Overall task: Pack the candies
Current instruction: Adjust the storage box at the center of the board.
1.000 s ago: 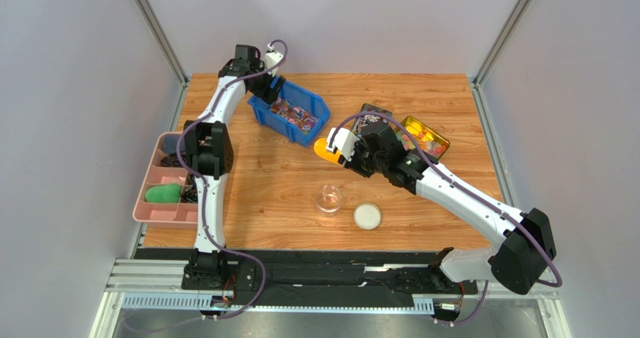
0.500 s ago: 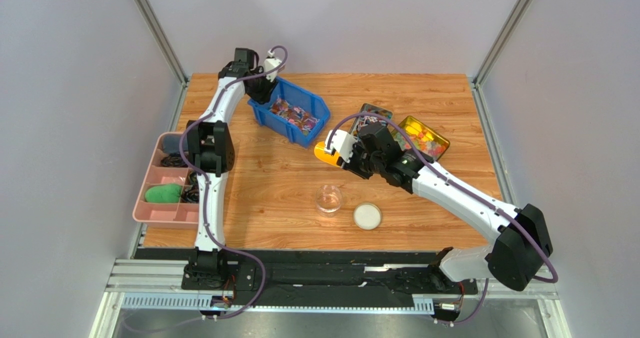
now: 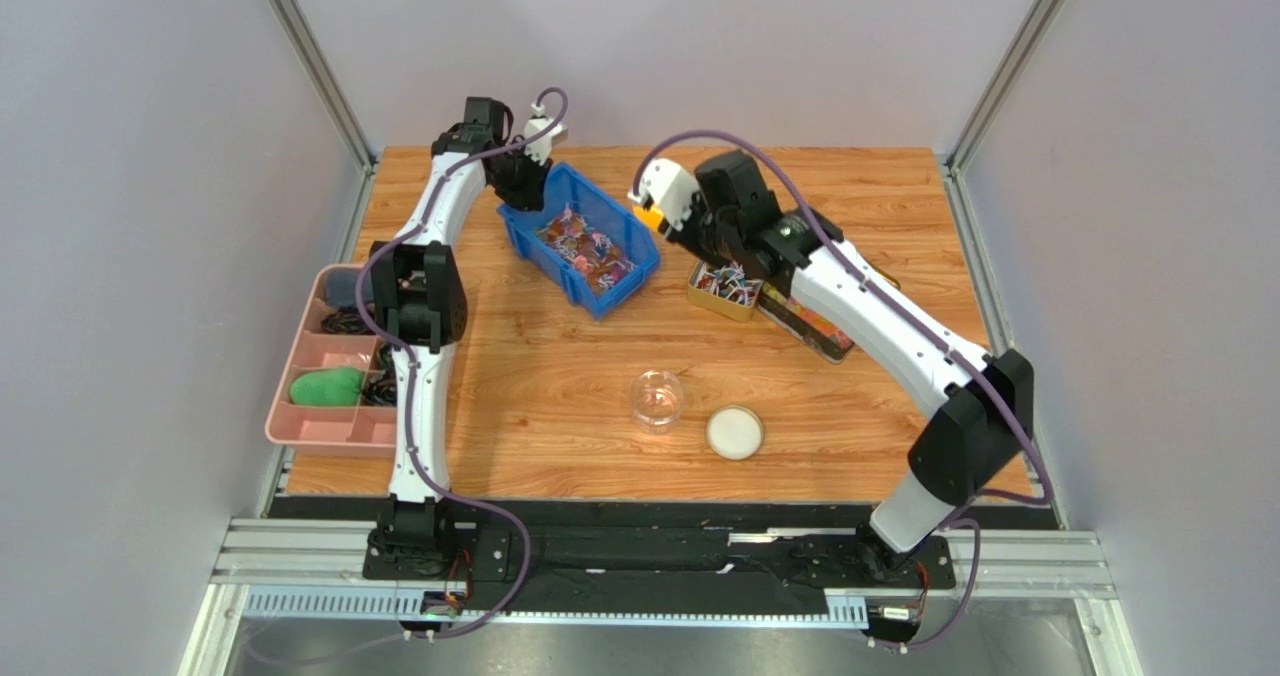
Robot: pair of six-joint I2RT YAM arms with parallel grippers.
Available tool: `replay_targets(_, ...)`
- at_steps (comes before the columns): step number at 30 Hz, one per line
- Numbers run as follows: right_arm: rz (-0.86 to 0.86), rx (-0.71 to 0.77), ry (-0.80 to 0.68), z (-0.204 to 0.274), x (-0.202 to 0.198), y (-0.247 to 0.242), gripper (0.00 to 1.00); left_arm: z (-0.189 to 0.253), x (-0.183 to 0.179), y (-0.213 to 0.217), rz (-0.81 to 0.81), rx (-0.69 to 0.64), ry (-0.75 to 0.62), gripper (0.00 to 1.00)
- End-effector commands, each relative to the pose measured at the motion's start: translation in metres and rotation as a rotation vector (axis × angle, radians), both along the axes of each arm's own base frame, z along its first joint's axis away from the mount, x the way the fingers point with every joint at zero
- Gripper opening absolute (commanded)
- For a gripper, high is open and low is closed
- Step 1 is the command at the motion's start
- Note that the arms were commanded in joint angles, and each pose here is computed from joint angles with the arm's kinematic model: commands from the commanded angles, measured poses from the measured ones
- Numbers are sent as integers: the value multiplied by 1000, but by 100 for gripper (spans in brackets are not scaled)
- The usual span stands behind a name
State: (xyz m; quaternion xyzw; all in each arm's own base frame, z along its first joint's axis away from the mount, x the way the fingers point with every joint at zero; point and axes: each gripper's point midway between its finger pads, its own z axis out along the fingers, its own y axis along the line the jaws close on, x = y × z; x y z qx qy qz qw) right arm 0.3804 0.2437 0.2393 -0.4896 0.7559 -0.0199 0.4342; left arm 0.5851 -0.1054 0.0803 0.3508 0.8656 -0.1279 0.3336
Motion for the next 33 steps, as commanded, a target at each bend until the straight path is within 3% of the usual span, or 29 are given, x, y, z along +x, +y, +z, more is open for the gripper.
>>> replay_targets(1,-14,-48,72,7,10,6,0,28,-1,-7,62,-36,-9,0)
replay_targets(3,-13,-48,37,25,20,17,0,37,-3,-11,87,-73,-9,0)
replay_targets(4,-13,-96,80,6,24,20,0,40,-4,-14,92,-93,-11,0)
replay_targets(5,-12,-81,51,23,30,26,0,37,-3,-16,112,-117,-10,0)
replay_targets(9,12,-159,113,4,34,39,0,51,-5,-22,144,-180,-9,0)
replay_targets(18,-24,-397,62,-26,54,37,0,75,-14,-31,164,-269,-39,0)
replay_targets(33,-3,-588,151,-75,50,25,0,118,-36,-42,118,-380,-174,0)
